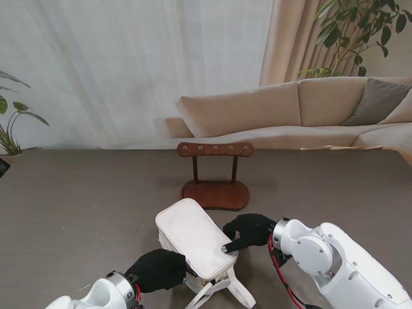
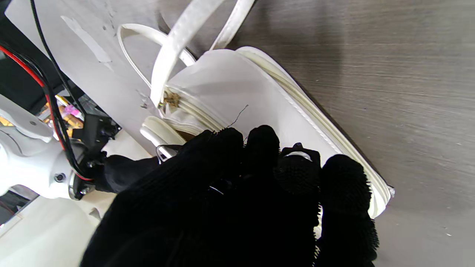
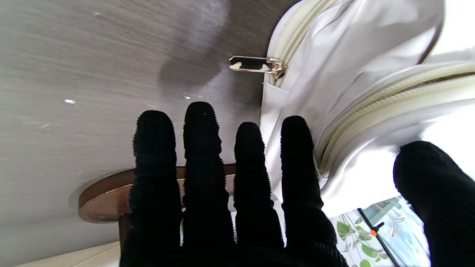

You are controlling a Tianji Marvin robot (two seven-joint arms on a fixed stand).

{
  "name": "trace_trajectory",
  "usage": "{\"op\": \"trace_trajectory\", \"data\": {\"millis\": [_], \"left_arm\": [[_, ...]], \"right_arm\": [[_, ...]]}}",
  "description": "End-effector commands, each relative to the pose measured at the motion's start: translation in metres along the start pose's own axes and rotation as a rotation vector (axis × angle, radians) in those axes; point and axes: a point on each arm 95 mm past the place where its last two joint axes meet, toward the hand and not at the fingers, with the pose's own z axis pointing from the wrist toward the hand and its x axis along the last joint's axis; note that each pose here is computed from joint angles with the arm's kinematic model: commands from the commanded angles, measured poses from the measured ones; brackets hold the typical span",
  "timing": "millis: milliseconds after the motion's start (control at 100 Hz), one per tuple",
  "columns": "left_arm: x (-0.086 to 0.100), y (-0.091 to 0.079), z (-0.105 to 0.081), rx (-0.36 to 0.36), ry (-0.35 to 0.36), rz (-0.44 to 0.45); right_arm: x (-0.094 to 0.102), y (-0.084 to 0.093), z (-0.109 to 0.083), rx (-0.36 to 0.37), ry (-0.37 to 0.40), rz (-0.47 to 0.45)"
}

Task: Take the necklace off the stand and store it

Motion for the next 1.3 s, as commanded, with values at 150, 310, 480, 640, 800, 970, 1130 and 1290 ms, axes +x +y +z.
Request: {"op": "trace_trajectory", "data": {"millis": [150, 310, 480, 640, 800, 970, 1130, 1290], "left_arm": [[-0.009, 0.001, 0.014, -0.003, -0.012, -0.011], [-0.016, 0.001, 0.014, 0.009, -0.039, 0.0], [-0.023, -0.001, 0.006, 0.041, -0.081, 0.015], [-0.03, -0.005, -0.002, 0.08, -0.113, 0.028], [-0.039, -0.012, -0.005, 0.102, -0.13, 0.037], [-0.053, -0.024, -0.004, 0.109, -0.143, 0.051], [-0.064, -0.039, -0.004, 0.097, -0.156, 0.069], [-0.072, -0.049, -0.004, 0.088, -0.171, 0.086]], "right_arm": [[0.02, -0.019, 0.003, 0.016, 0.073, 0.054], [0.032, -0.023, 0.009, 0.008, 0.124, 0.078], [0.055, -0.026, 0.02, -0.005, 0.173, 0.091], [0.076, -0.028, 0.031, -0.008, 0.212, 0.098], [0.09, -0.031, 0.039, -0.017, 0.233, 0.121], [0.102, -0.038, 0.042, -0.021, 0.267, 0.156], [0.111, -0.046, 0.045, -0.037, 0.299, 0.191], [0.12, -0.055, 0.05, -0.059, 0.333, 0.229]]}}
